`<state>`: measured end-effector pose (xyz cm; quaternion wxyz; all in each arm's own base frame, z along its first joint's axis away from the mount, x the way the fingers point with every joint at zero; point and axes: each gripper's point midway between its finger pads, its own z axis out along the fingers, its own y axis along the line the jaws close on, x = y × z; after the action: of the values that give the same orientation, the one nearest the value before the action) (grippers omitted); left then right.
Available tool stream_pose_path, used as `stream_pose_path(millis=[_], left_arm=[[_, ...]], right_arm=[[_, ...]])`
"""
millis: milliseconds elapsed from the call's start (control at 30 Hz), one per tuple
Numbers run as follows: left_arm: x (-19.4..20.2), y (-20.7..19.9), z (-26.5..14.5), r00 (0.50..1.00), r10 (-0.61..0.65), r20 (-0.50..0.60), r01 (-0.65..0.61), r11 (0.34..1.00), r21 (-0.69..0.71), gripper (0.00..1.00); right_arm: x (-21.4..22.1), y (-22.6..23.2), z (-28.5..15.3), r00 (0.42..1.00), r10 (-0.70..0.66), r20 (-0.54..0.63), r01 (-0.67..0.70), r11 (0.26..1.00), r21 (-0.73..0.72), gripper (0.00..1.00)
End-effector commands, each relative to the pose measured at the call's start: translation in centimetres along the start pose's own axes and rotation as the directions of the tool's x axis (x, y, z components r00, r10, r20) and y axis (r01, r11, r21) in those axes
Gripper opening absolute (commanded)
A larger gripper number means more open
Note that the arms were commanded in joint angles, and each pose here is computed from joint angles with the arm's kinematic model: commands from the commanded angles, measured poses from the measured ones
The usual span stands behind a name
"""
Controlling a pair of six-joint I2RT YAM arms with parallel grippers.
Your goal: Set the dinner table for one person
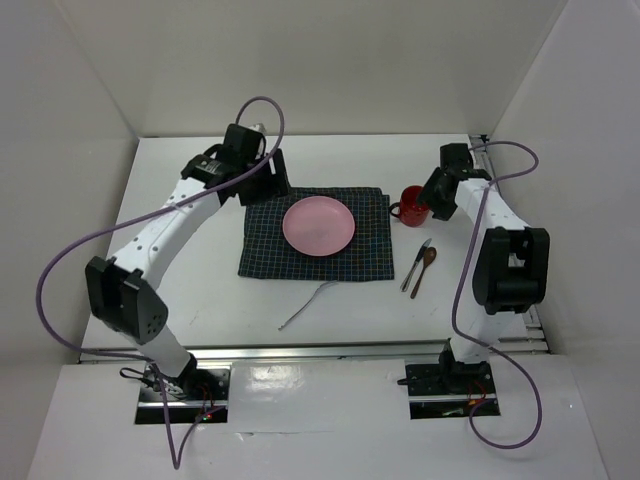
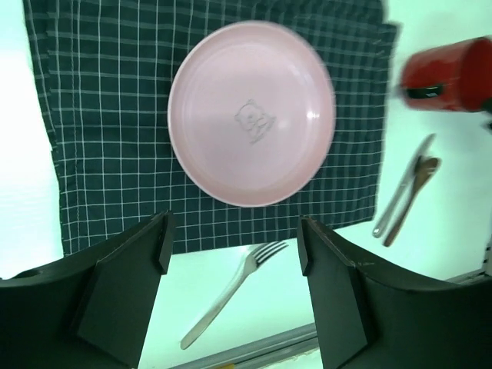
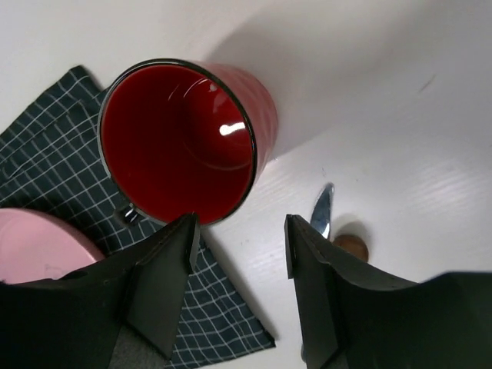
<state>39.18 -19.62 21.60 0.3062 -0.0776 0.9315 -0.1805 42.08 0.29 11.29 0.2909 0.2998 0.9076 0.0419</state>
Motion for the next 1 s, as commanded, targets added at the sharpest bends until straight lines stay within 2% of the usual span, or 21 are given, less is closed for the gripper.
stream_pose_path(millis=[0, 100, 267, 400, 500, 533, 667, 700, 900, 967], left_arm=[[0.0, 0.6, -3.0, 0.998, 0.035, 0.054, -0.033, 0.999, -0.031, 0.82], [-0.1, 0.1, -4.6, 0.995, 0.05, 0.082, -0.049, 0.999, -0.007, 0.82], [-0.1, 0.5, -5.2, 0.994, 0.059, 0.094, -0.057, 0.998, -0.023, 0.82], [-0.1, 0.6, -5.2, 0.993, 0.068, 0.094, -0.066, 0.998, -0.024, 0.81], [0.1, 0.7, -5.2, 0.993, 0.077, 0.086, -0.075, 0.997, -0.03, 0.81], [0.1, 0.7, -5.2, 0.993, 0.078, 0.086, -0.075, 0.997, -0.03, 0.81], [0.0, 0.7, -5.6, 0.992, 0.088, 0.094, -0.086, 0.996, -0.026, 0.81], [0.2, 0.8, -5.6, 0.992, 0.088, 0.086, -0.086, 0.996, -0.031, 0.81], [0.1, 0.8, -5.9, 0.991, 0.097, 0.093, -0.095, 0.995, -0.027, 0.81], [-0.1, 0.9, -6.2, 0.99, 0.097, 0.097, -0.094, 0.995, -0.037, 0.81]], right_arm=[[-2.2, 1.8, 1.0, 0.998, 0.015, 0.053, -0.011, 0.998, -0.06, 0.58], [-1.5, 1.5, 2.1, 0.999, 0.02, 0.026, -0.019, 0.999, -0.042, 0.51], [-1.9, 0.8, 2.8, 0.999, 0.02, 0.045, -0.02, 1.0, 0.003, 0.37], [-2.5, 1.1, 3.3, 0.998, 0.02, 0.054, -0.021, 1.0, 0.008, 0.35], [-2.4, 0.9, 4.1, 0.999, 0.017, 0.038, -0.018, 0.999, 0.03, 0.23], [-3.4, 1.3, 3.7, 0.998, 0.02, 0.064, -0.021, 0.999, 0.025, 0.17], [-5.1, 1.4, 3.0, 0.996, 0.018, 0.091, -0.021, 0.999, 0.035, 0.06], [-5.7, 1.6, 2.7, 0.994, 0.02, 0.109, -0.024, 0.999, 0.036, 0.0], [-7.9, 3.3, -0.1, 0.986, -0.006, 0.169, 0.008, 1.0, -0.009, 0.0], [-7.8, 4.7, -1.2, 0.982, -0.052, 0.179, 0.058, 0.998, -0.031, 0.0]])
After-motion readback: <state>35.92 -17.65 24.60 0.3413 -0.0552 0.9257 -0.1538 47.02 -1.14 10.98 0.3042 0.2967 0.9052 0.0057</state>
